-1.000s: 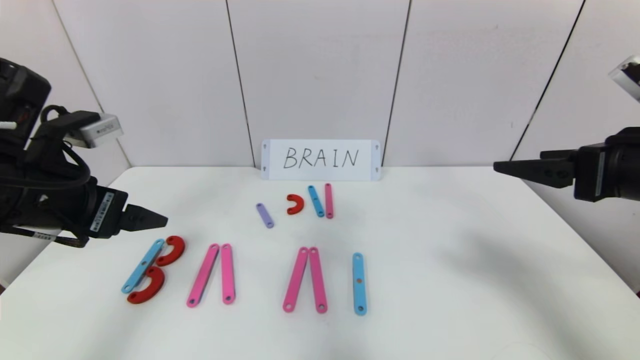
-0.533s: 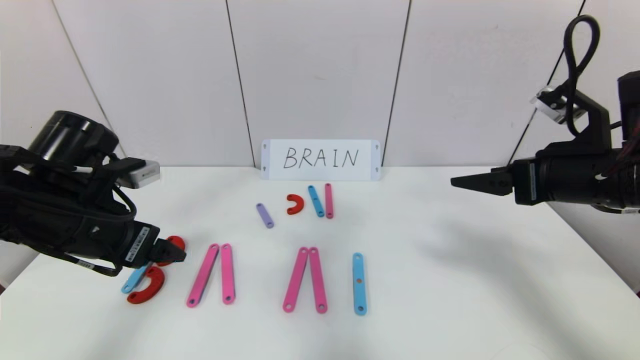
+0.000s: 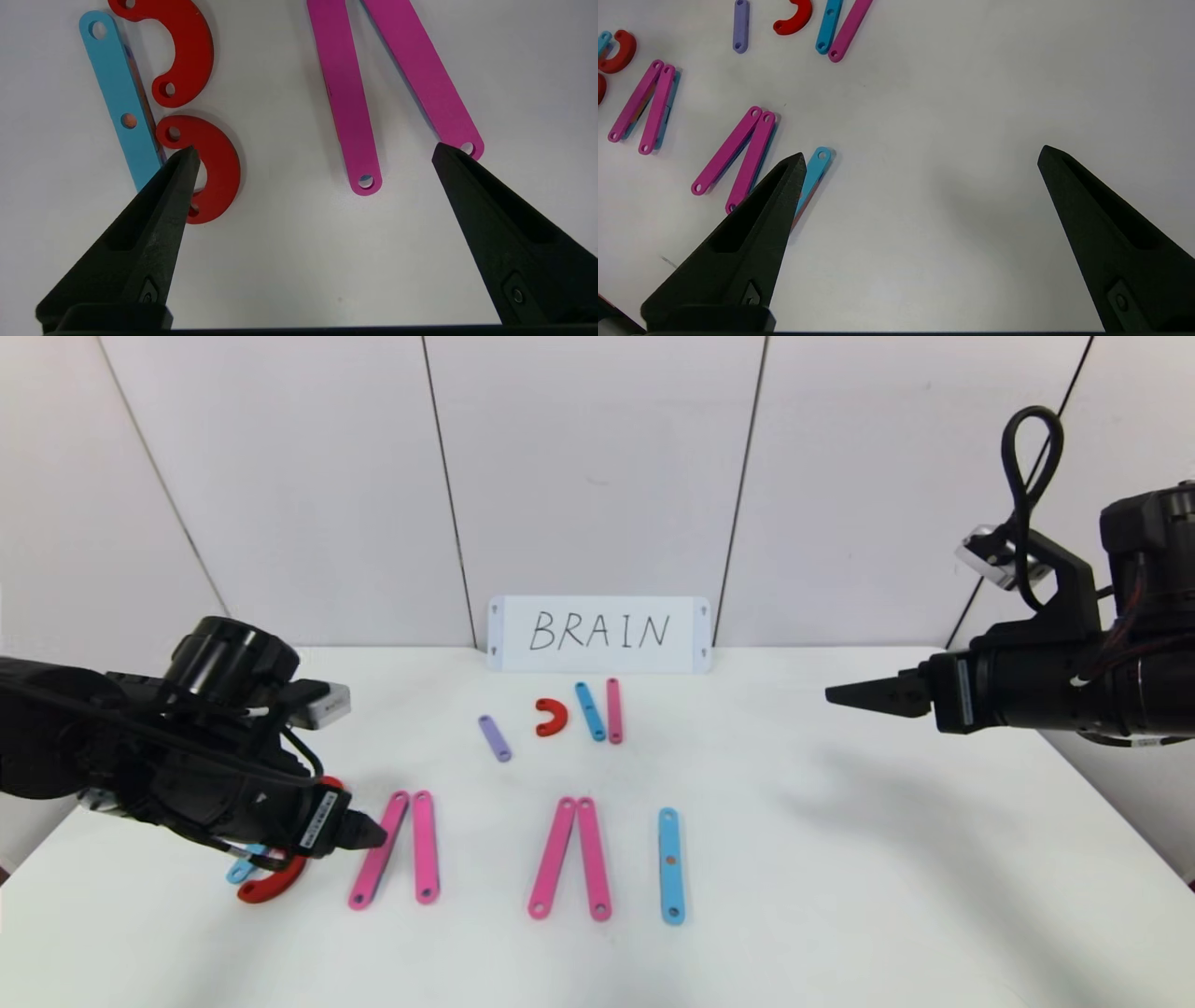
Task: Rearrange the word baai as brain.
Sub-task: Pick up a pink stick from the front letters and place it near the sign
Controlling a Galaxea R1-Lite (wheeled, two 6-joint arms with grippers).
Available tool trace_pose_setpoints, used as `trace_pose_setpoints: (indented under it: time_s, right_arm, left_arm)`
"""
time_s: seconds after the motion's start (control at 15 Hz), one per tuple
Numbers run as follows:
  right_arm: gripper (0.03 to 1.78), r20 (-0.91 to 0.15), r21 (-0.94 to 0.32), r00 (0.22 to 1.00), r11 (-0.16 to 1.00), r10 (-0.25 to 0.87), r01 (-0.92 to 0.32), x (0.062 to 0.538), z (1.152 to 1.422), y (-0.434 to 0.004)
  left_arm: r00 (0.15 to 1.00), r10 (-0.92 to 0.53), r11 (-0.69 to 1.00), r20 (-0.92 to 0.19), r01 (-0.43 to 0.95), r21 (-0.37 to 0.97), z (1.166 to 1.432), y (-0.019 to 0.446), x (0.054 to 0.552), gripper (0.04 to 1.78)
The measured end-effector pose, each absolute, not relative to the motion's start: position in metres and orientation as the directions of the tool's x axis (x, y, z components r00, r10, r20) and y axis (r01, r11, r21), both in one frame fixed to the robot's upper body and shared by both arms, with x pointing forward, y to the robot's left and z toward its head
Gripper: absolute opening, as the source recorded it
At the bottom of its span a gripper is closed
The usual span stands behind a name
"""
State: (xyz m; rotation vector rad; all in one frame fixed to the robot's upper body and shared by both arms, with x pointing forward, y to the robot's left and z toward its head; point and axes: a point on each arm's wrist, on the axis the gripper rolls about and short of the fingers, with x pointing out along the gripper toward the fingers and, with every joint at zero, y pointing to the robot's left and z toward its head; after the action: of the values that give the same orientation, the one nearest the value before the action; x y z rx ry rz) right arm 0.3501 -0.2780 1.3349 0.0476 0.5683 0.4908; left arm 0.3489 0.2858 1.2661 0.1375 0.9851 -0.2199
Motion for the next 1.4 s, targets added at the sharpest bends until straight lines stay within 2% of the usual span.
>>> trace_pose_setpoints:
  time_s: [0.6,1.4]
  right_arm:
    - [1.73,-0.512,0.179,0.731,0.888,0.452,-0.423,0.351,1.332,-0.281]
    - [1.73,-0.513,0.180,0.728,0.886,0.455,-0.427,0.348,1.330,-0.281]
  left_arm:
    - [0.481,-0.121,0.974,-0.868,0.227,-0.010,1.230,0.274,0.364,1.74]
    - [0.489,-0.086,0.982,-0.868,0.190,0.010,1.223,0.275,0.373,1.74]
